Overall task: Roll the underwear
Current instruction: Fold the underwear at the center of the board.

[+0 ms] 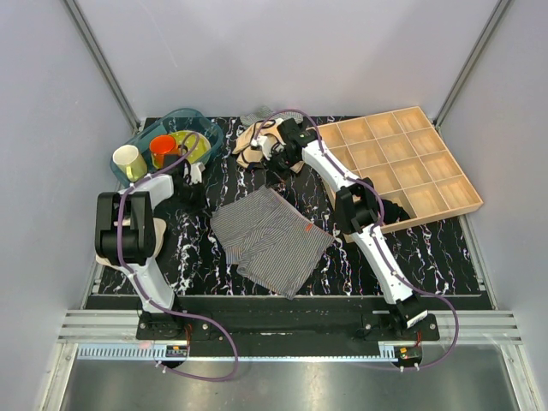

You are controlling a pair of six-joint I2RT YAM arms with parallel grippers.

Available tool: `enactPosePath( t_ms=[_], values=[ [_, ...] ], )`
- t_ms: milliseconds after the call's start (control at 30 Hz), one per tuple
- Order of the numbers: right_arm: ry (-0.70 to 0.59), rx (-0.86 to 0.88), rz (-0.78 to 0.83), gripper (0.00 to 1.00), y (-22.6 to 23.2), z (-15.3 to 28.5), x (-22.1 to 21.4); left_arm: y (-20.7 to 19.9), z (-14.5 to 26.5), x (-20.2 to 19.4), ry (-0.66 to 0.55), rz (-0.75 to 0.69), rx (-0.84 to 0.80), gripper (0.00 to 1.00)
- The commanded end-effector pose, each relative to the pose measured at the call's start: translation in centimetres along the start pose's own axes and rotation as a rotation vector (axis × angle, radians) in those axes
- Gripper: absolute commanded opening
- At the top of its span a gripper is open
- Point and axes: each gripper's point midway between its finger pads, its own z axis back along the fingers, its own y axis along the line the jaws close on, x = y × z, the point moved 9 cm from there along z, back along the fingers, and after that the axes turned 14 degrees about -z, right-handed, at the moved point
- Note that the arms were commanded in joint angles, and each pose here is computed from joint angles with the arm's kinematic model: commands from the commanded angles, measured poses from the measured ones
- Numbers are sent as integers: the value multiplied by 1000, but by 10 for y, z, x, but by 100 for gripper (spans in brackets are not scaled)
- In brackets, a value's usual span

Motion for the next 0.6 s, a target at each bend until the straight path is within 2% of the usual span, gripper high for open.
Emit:
enactPosePath(
  t_ms=[0, 300, 567],
  values=[
    [-114, 11, 82, 0, 24, 43, 39, -10, 31, 26, -148, -75, 22, 3],
    [-218, -7, 137, 0, 47, 101, 65, -28, 64, 42, -264, -118, -7, 0],
    [-241, -5, 117, 0, 54, 132, 61, -43, 87, 58, -330, -155, -43, 0]
  ],
)
